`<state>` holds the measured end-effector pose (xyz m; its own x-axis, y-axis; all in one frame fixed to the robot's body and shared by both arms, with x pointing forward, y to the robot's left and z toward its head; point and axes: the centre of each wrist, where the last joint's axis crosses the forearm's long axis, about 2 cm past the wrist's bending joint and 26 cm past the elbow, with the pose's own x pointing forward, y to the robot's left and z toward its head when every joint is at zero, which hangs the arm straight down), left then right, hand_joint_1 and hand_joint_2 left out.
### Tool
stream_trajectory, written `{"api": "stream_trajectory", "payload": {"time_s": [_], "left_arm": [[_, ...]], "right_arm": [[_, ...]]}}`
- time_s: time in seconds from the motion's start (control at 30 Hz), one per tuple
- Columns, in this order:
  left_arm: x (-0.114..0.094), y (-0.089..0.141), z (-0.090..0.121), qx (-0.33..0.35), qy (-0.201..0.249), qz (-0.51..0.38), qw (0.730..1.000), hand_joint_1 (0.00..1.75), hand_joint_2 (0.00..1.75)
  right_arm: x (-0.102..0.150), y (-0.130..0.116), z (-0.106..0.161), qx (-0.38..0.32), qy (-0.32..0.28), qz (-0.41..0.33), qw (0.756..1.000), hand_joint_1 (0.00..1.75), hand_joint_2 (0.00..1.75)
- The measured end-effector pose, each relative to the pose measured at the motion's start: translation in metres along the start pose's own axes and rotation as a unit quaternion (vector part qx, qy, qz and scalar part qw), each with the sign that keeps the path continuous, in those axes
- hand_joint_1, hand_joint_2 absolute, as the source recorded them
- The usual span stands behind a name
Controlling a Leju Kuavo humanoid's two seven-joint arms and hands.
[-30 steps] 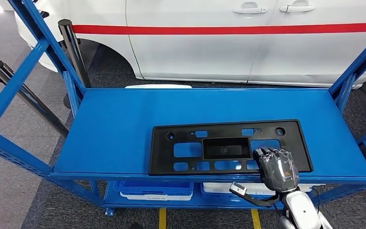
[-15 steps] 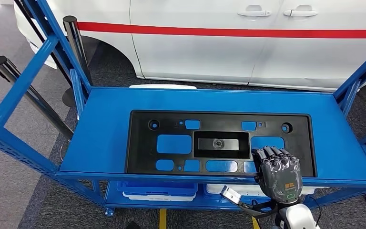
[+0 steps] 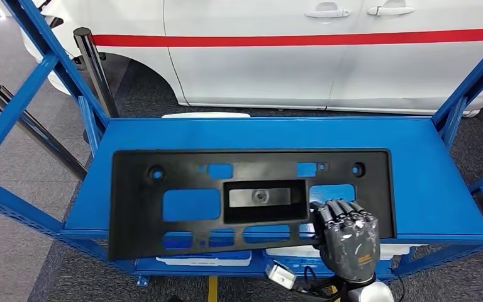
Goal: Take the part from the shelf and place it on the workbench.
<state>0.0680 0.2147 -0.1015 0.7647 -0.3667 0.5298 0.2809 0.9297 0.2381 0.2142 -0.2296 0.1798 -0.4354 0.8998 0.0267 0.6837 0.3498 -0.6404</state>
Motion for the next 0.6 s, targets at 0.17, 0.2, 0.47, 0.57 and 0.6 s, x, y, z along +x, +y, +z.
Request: {"api": "stream_trajectory", "payload": {"time_s": [0.17, 0.2, 0.47, 0.57, 0.6], "left_arm": [[-0.001, 0.001, 0.000, 0.001, 0.001, 0.008, 1.000, 0.00, 1.75], [-0.002, 0.001, 0.000, 0.001, 0.001, 0.008, 1.000, 0.00, 1.75], [-0.004, 0.001, 0.001, 0.000, 0.004, 0.012, 1.000, 0.00, 1.75], [-0.004, 0.001, 0.001, -0.002, 0.004, 0.016, 1.000, 0.00, 1.75], [-0.004, 0.001, 0.001, -0.002, 0.003, 0.017, 1.000, 0.00, 1.75]], "right_arm": [[0.026, 0.001, -0.005, -0.009, -0.016, -0.017, 1.000, 1.75, 1.75], [0.029, 0.001, -0.006, -0.010, -0.016, -0.020, 1.000, 1.75, 1.75], [0.039, 0.001, -0.007, -0.014, -0.022, -0.031, 0.999, 1.75, 1.75], [0.044, 0.001, -0.008, -0.015, -0.024, -0.035, 0.999, 1.75, 1.75], [0.046, 0.001, -0.009, -0.016, -0.024, -0.037, 0.999, 1.75, 1.75]]}}
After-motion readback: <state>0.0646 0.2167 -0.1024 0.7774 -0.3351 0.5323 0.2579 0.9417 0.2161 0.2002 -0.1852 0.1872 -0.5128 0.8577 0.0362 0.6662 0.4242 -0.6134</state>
